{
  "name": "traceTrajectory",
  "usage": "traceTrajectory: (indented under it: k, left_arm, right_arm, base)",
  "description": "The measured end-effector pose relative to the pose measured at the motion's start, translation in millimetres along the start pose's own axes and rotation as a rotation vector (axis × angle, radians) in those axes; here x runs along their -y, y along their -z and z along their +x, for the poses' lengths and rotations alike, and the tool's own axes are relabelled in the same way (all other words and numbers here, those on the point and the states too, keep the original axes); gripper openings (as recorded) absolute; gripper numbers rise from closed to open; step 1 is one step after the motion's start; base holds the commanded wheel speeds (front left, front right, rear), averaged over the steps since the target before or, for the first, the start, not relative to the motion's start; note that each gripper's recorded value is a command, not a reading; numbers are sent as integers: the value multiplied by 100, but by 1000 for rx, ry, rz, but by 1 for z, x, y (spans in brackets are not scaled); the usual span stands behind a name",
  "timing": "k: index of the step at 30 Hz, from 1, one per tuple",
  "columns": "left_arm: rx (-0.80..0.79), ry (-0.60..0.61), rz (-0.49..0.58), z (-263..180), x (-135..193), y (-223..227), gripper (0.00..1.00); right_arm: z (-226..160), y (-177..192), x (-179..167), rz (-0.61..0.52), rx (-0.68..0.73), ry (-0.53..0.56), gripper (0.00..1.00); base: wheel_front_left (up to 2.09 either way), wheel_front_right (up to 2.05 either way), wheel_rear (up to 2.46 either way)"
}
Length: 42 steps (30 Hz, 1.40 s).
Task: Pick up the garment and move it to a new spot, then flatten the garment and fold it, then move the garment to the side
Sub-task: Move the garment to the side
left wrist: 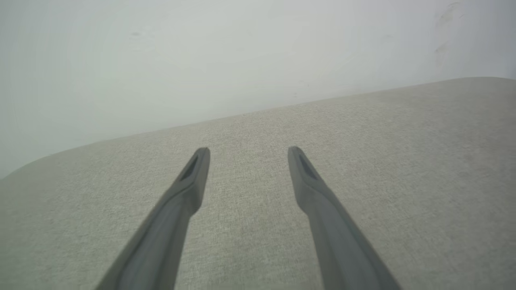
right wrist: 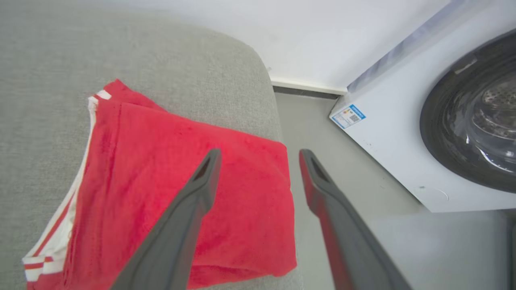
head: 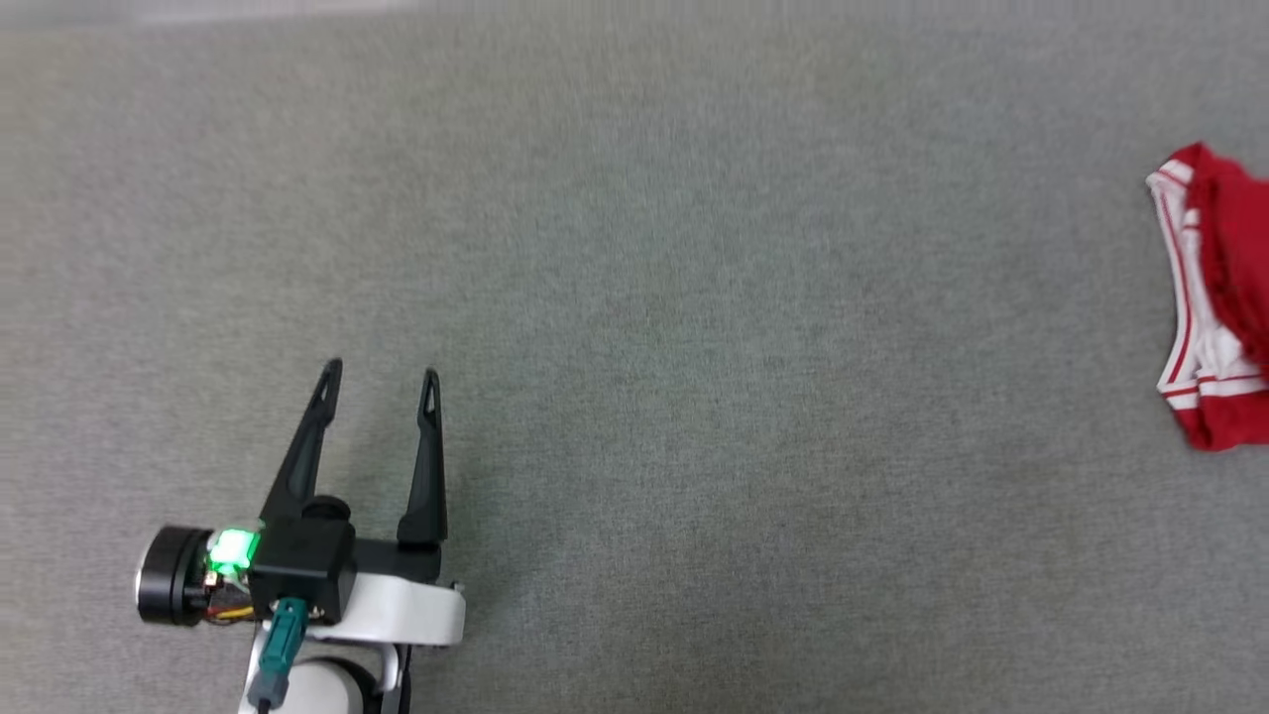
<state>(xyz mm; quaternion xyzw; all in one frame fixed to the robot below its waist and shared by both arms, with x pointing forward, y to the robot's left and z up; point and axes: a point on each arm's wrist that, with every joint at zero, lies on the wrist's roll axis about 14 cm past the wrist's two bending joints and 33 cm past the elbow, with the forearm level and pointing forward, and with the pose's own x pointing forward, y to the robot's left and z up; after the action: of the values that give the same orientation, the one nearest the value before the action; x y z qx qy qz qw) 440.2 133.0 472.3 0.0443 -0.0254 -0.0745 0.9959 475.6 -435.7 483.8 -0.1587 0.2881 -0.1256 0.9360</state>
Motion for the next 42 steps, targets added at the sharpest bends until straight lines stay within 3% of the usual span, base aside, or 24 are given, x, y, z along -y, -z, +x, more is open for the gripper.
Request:
traceTrajectory:
  k: [9,16,21,25,31,42]
  left_arm:
    - [35,-51,-7,-31,-8,-26,100]
    - [52,-93,-5,-53,-19,-38,100]
    - [59,-128,-7,-67,-29,-43,100]
    - [56,-154,-4,-80,-37,-44,100]
    - [62,-174,-4,-95,-41,-47,100]
    - [61,-174,-12,-108,-38,-47,100]
  right_arm:
    - [-56,-77,-18,60,454,-5,100]
    - [-107,-122,-67,107,754,-75,100]
    - [-143,-134,-106,141,909,-146,100]
    - [-166,-129,-140,191,959,-214,100]
    - [-187,-94,-179,259,908,-291,100]
    - [-198,-34,-189,354,775,-304,100]
  base:
    - [0,0,0]
    - [0,0,0]
    - [0,0,0]
    - [0,0,0]
    - [0,0,0]
    - [0,0,0]
